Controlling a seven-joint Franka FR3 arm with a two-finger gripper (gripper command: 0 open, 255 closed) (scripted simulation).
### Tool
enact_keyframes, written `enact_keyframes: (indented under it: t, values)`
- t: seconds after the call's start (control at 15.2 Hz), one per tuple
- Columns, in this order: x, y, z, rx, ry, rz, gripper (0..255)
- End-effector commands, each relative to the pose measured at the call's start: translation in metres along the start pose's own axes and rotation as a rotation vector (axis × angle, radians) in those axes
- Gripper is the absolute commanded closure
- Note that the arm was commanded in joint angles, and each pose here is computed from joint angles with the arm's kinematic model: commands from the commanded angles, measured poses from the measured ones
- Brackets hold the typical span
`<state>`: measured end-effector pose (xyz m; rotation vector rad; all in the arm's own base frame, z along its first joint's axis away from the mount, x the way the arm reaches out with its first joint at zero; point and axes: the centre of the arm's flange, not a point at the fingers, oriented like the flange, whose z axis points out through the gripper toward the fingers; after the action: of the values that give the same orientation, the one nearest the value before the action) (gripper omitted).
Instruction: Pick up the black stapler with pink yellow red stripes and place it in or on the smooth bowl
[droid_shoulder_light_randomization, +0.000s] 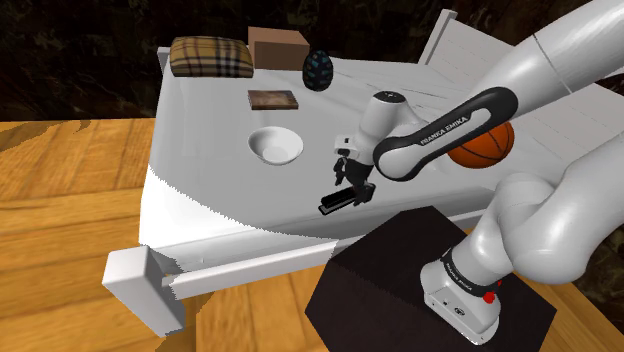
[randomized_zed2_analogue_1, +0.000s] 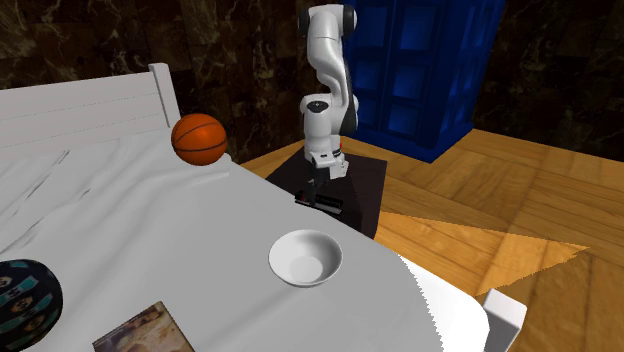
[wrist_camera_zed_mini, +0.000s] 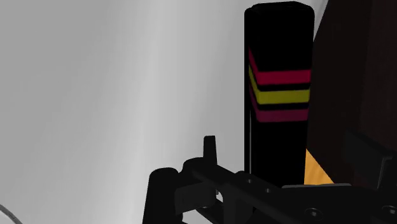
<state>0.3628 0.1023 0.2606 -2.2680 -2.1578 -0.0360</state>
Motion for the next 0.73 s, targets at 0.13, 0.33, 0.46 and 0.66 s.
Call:
enact_keyframes:
  t: [0.13,0.33,0.46,0.66]
  values:
    - [-0.0004,0.0005,0.0188,-0.001,0.000,-0.002,0]
    - [-0.0004,0.0005,0.0188,-0.001,0.000,-0.002,0]
    - [-0.0004,0.0005,0.0188,-0.001,0.000,-0.002,0]
    - [-0.0004,0.0005,0.0187,-0.001,0.000,-0.002,255]
